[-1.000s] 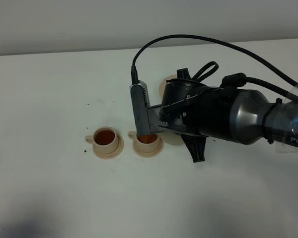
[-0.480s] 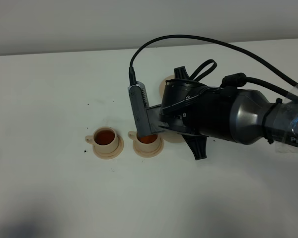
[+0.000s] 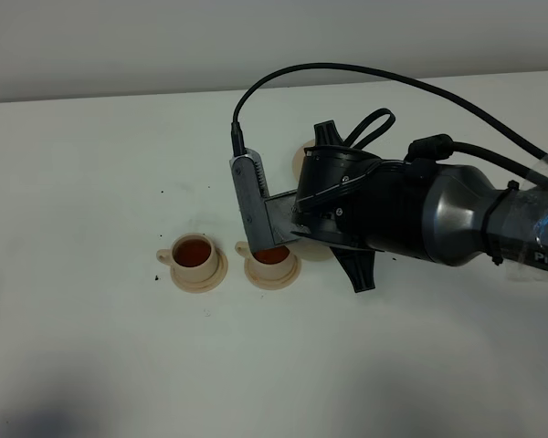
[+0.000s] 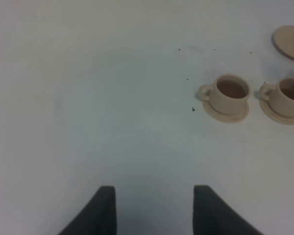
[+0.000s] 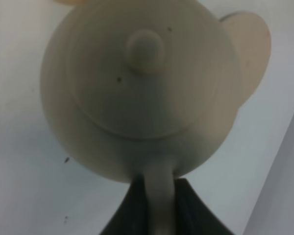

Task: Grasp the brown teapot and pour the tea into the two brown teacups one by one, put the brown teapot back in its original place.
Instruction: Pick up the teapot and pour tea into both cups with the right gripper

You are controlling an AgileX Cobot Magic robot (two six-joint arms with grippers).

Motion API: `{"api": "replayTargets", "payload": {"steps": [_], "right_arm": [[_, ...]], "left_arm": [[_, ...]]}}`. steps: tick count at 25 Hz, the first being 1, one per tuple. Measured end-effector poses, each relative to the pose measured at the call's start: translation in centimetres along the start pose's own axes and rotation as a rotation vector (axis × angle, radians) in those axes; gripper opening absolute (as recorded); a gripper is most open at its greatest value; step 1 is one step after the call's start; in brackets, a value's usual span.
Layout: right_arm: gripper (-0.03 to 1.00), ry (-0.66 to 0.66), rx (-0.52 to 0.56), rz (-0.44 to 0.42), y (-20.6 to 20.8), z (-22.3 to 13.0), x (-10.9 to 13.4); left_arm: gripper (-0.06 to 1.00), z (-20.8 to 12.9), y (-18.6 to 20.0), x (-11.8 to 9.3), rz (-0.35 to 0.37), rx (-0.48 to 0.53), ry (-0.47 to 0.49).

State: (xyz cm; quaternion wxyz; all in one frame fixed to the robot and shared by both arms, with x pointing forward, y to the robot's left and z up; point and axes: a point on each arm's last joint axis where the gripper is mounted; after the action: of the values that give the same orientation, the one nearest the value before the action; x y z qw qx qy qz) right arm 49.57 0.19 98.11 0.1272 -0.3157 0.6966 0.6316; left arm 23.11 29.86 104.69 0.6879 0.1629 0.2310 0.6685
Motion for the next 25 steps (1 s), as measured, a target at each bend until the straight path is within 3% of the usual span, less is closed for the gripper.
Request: {"api": "replayTargets", "payload": {"steps": [25], "right_arm": [[0.12,0.022,0.015,-0.011,0.08,-0.03,-0.03]], "left_arm": [[0.41,0.0,0.0,0.0,0.0,0.0,0.0]]}}
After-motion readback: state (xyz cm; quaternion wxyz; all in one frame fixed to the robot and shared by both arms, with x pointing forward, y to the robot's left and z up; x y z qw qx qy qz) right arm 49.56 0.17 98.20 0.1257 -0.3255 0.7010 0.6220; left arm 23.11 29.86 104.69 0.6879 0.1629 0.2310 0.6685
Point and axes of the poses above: a point on each arm's last joint axis where the gripper is mounted, y pointing back along that axis away from the gripper, x along the wrist's bending axis when the last joint is at zero, z = x × y, and after that the axes turned 1 degree about y, right-handed
